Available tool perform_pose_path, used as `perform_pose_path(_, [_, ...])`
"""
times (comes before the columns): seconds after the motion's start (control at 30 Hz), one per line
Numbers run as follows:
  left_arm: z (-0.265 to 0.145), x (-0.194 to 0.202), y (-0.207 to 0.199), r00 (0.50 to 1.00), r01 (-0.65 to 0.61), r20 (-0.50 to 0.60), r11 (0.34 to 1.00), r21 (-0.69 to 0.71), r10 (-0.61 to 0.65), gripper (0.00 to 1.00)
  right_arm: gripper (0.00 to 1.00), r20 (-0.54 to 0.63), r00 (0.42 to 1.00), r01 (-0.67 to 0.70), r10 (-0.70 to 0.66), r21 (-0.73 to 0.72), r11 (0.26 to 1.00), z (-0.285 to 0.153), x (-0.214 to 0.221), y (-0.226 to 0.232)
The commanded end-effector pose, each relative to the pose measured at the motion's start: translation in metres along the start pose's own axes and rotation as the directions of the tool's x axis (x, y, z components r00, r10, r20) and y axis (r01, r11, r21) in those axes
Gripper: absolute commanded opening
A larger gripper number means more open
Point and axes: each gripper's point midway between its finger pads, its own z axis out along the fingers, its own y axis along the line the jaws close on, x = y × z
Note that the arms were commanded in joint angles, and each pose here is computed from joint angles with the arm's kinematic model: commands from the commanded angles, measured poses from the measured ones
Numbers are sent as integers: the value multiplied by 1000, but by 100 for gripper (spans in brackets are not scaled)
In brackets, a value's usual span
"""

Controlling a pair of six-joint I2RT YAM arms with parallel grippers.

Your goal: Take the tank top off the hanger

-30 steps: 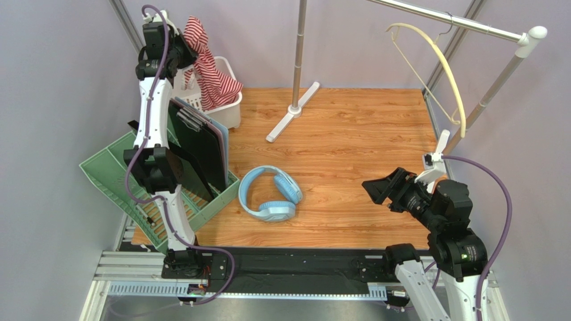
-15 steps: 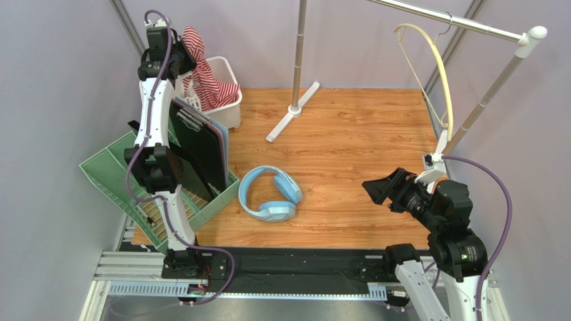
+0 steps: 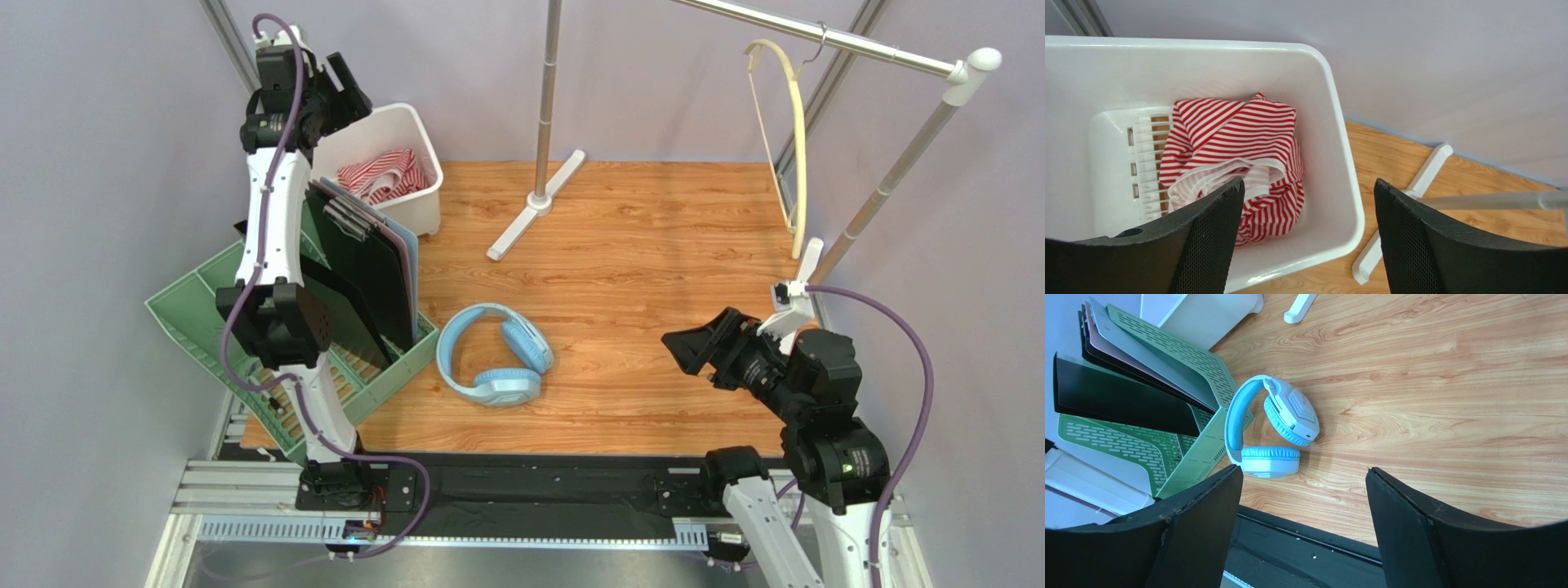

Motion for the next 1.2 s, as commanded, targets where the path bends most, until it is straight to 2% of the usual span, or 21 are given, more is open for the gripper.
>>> perform_pose_path(0.0, [-53,-30,-36,997,24,75,994,109,-32,82,79,1,1000,-4,4,-7,1000,3,1,0])
perform_pose_path(0.1, [-82,-28,-68,997,-5,81,983,185,-10,82,79,-7,1000,-8,8,2,1000,6,2,-3])
perform_pose_path(0.23, [-139,-19,-129,989,-121,121,938,324,86,84,79,-16,1000,-12,12,16,1000,9,4,-7])
perform_pose_path(0.37, [-204,26,-201,978,-209,113,829,520,175,85,79,-27,999,-17,18,32,999,14,6,-11])
perform_pose_path(0.43, [-233,53,-212,974,-225,103,786,575,203,85,79,-32,999,-22,23,46,999,17,8,-15])
perform_pose_path(0.47, [-254,69,-233,970,-237,115,731,640,214,85,79,-34,999,-23,25,50,998,18,8,-17])
perform_pose_path(0.53, [-279,108,-240,964,-235,82,663,711,254,86,79,-38,999,-29,31,51,998,20,9,-18])
perform_pose_path(0.57, [-299,129,-255,956,-241,82,598,764,281,87,79,-38,999,-32,34,49,998,22,10,-18])
perform_pose_path(0.6, [-308,155,-250,945,-249,64,576,779,322,87,79,-42,998,-34,36,46,998,23,10,-18])
perform_pose_path(0.63, [-328,180,-259,931,-246,53,514,822,360,87,79,-43,998,-34,36,42,999,24,10,-18])
perform_pose_path(0.7, [-343,223,-252,910,-231,23,459,858,414,87,80,-54,998,-32,33,21,999,29,11,-15])
perform_pose_path(0.73, [-360,245,-253,896,-215,12,409,887,444,87,80,-59,998,-36,37,14,999,31,11,-14])
perform_pose_path(0.77, [-357,276,-243,874,-201,-24,405,892,485,87,80,-61,997,-38,39,6,999,34,11,-14])
perform_pose_path(0.83, [-376,294,-231,876,-164,-42,379,911,481,87,80,-89,995,-46,44,-23,999,38,15,-10])
perform_pose_path(0.87, [-372,319,-219,866,-144,-71,383,913,495,87,81,-84,996,-42,38,-46,998,41,13,-7])
perform_pose_path(0.93, [-389,321,-205,890,-100,-72,348,932,449,87,81,-124,991,-62,51,-85,994,47,22,-4])
perform_pose_path(0.97, [-384,339,-191,886,-91,-90,361,928,455,87,83,-118,992,-62,48,-116,991,51,21,-1])
perform_pose_path(1.03, [-393,328,-176,927,-73,-73,369,927,367,87,85,-171,982,-103,76,-155,982,60,38,-3])
perform_pose_path(1.07, [-388,345,-164,926,-57,-95,384,922,365,88,86,-171,981,-122,87,-206,971,63,37,5])
perform_pose_path(1.13, [-402,339,-153,954,-3,-100,346,938,281,88,86,-211,969,-173,127,-216,961,72,54,-3])
perform_pose_path(1.17, [-399,351,-147,957,14,-111,340,940,267,88,87,-203,970,-187,135,-264,946,73,51,4])
